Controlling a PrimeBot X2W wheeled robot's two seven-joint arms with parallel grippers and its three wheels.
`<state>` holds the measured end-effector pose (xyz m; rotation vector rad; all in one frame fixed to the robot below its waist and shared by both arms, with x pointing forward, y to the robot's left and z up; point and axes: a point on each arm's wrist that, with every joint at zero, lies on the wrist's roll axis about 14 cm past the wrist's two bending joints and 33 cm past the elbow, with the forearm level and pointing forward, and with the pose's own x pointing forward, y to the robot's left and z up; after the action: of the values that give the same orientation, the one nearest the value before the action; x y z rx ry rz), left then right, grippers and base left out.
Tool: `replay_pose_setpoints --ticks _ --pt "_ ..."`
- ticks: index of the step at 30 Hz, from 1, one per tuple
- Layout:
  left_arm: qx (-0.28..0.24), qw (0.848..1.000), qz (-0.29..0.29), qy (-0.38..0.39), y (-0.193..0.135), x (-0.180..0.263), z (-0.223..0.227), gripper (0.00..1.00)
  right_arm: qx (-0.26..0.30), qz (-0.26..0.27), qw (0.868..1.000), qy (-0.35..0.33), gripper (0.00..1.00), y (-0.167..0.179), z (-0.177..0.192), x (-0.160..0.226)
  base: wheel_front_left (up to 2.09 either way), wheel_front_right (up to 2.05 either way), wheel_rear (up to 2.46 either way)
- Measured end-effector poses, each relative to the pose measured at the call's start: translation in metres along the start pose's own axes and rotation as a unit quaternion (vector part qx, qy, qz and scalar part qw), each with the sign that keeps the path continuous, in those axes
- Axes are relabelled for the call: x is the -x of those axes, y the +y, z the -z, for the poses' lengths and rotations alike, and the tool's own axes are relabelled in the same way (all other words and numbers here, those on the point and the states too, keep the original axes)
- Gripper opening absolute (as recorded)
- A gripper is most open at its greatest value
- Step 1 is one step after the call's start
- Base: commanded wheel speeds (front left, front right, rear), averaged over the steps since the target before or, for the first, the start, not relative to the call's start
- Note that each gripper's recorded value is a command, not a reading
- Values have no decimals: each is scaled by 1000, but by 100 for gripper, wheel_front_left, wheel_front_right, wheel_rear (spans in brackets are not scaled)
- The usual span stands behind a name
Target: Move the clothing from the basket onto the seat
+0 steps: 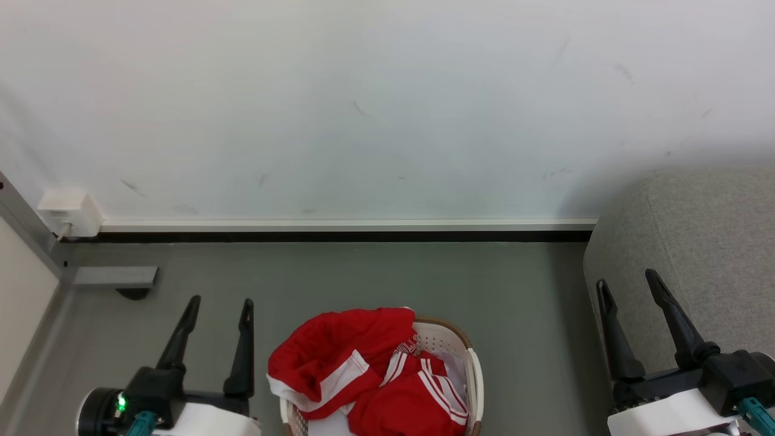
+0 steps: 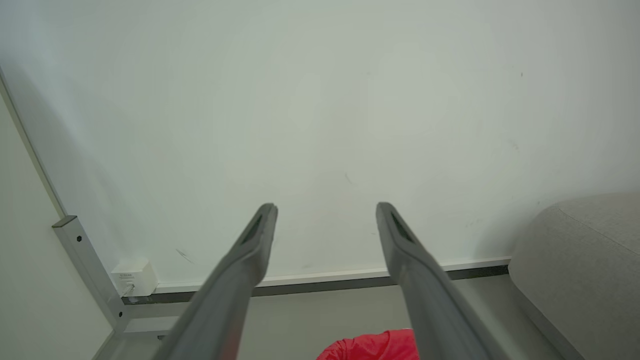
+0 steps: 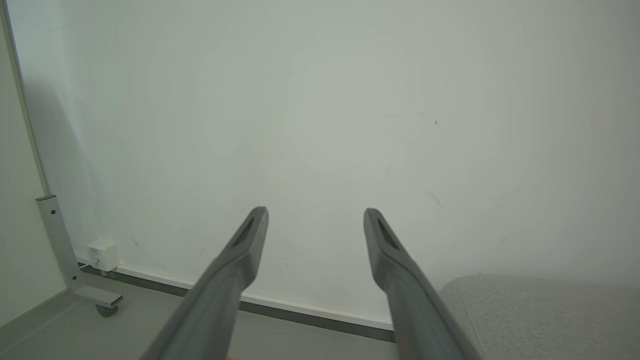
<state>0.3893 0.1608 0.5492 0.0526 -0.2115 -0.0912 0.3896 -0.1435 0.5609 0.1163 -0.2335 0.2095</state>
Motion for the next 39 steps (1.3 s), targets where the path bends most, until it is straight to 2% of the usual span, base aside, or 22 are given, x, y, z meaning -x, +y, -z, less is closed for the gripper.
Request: replay_pose_setpoints --ticks 22,39 --pt "6 1000 -2 0 2 -2 1 100 -10 7 1000 0 100 -4 1 1 0 0 0" --pt "30 999 23 19 -14 -31 24 100 -32 46 998 -5 100 -31 6 -16 0 0 0"
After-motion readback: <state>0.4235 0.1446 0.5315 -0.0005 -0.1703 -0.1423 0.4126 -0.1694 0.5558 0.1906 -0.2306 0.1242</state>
